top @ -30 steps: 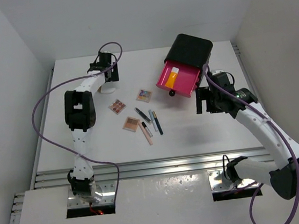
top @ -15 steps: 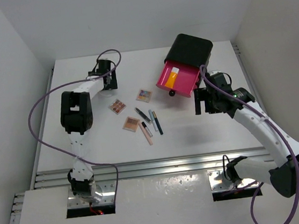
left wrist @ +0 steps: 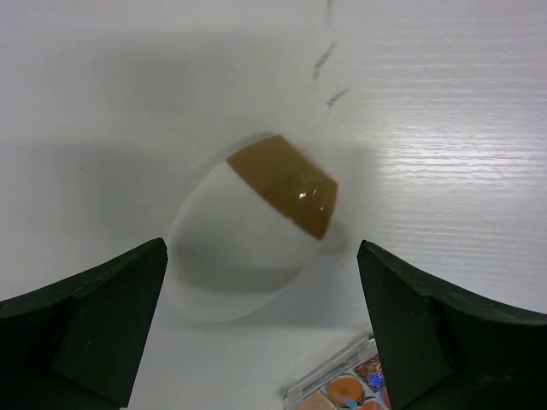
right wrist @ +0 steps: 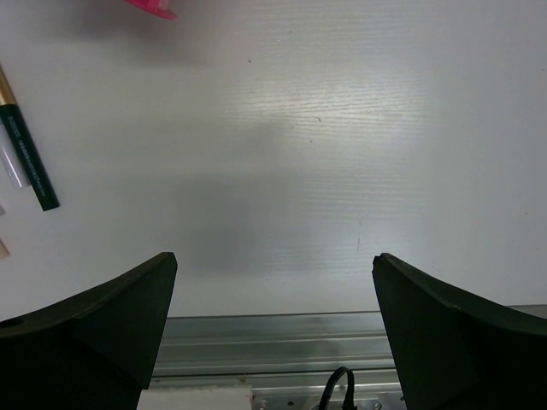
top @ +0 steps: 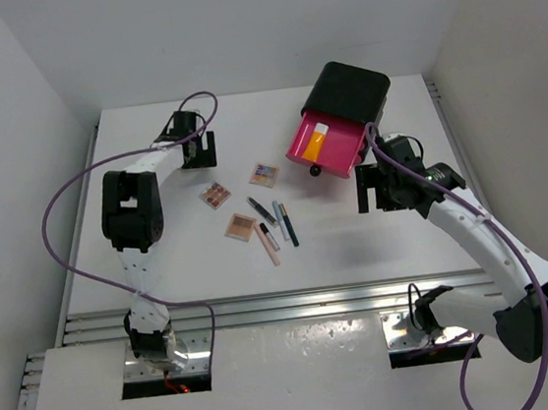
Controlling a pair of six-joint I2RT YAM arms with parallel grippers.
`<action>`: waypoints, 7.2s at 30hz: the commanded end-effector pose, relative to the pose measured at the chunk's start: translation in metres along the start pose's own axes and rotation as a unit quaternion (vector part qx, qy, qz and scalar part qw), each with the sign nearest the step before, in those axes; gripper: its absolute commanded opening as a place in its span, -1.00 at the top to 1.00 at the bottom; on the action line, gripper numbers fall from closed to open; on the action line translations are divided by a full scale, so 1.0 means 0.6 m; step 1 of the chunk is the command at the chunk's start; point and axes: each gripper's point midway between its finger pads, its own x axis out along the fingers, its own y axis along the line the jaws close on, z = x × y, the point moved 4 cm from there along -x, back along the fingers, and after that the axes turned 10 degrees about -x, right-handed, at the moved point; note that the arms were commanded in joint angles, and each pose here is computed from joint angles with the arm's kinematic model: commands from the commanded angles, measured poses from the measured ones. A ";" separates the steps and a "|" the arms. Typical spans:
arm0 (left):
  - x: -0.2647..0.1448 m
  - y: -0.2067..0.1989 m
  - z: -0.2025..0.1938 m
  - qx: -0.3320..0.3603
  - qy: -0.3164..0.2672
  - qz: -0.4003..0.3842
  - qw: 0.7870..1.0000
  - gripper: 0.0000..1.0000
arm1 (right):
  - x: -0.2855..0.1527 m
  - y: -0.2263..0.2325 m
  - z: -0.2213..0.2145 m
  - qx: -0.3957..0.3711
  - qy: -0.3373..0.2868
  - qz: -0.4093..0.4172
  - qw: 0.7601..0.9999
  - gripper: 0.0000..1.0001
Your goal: Organize the makeup
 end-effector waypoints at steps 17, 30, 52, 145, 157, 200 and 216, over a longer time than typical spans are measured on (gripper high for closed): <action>0.031 -0.024 -0.002 0.101 0.018 -0.143 0.984 -0.97 | -0.012 -0.005 0.015 0.003 -0.019 -0.010 1.000 -0.96; 0.006 -0.012 -0.041 0.143 0.061 -0.176 0.972 -0.30 | -0.012 -0.007 0.019 -0.001 -0.021 -0.015 1.000 -0.96; -0.028 -0.003 -0.040 0.173 0.068 -0.264 0.947 -0.72 | -0.006 -0.003 0.017 -0.005 -0.015 -0.010 1.000 -0.96; -0.328 -0.611 -0.021 0.085 -0.117 -0.397 0.906 0.12 | -0.031 -0.072 -0.042 0.077 -0.061 -0.091 0.991 -0.99; -0.336 -0.620 -0.019 0.109 -0.133 -0.405 0.898 -0.81 | -0.040 -0.077 -0.049 0.071 -0.056 -0.094 0.991 -0.99; -0.329 -0.037 0.130 0.017 -0.109 -0.250 0.962 -0.23 | 0.143 0.236 0.196 0.164 -0.190 -0.100 0.963 -0.37; -0.320 -0.022 0.125 -0.009 -0.094 -0.274 0.957 -0.23 | 0.190 0.216 0.190 0.188 -0.149 -0.184 0.953 -0.22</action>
